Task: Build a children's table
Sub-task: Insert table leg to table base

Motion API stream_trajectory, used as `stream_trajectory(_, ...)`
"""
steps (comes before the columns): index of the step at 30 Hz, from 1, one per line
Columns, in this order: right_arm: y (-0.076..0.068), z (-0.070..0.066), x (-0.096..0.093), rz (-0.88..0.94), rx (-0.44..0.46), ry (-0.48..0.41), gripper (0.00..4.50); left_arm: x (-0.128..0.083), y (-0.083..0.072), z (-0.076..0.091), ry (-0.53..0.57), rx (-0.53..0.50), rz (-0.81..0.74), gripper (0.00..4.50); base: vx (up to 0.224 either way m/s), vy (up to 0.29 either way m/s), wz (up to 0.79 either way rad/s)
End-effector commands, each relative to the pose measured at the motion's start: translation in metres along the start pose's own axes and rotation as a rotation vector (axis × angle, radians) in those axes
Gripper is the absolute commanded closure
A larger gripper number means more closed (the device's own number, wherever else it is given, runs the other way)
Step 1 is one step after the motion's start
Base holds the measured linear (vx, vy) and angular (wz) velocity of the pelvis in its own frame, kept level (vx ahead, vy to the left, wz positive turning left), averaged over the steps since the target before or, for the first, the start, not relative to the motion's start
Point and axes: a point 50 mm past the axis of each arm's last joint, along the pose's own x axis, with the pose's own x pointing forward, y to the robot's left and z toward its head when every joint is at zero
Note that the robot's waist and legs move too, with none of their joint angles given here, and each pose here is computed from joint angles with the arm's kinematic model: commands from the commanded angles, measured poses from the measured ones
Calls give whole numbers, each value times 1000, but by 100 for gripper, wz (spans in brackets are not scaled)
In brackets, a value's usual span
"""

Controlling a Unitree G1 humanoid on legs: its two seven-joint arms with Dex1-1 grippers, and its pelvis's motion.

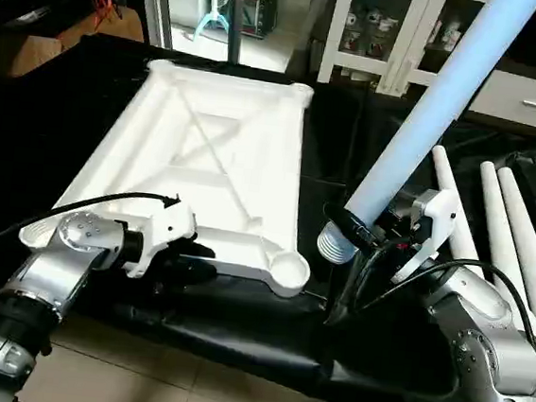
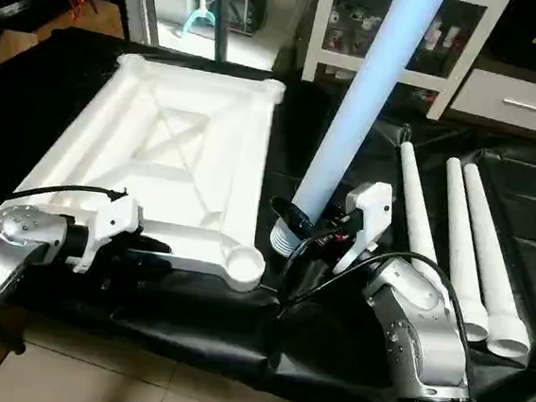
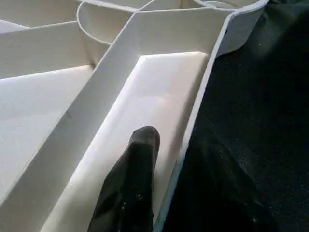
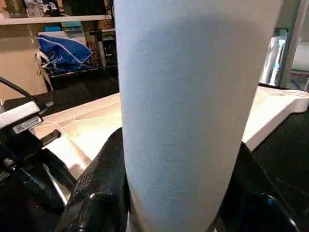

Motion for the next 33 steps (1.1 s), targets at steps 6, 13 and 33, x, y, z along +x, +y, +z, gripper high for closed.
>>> stream_trajectory(6, 2, 6, 2, 19, -28, -15, 264, 8, -4, 12, 38, 88, -42, 370, 0, 0, 0)
stream_trajectory(13, 4, 5, 3, 22, -28, -18, 264, 23, -22, 8, 199, 115, 15, 379, 0, 0, 0)
stream_trajectory(33, 6, 0, 4, 51, -7, 4, 264, 28, -58, 46, -71, 75, 22, 316, 0, 0, 0)
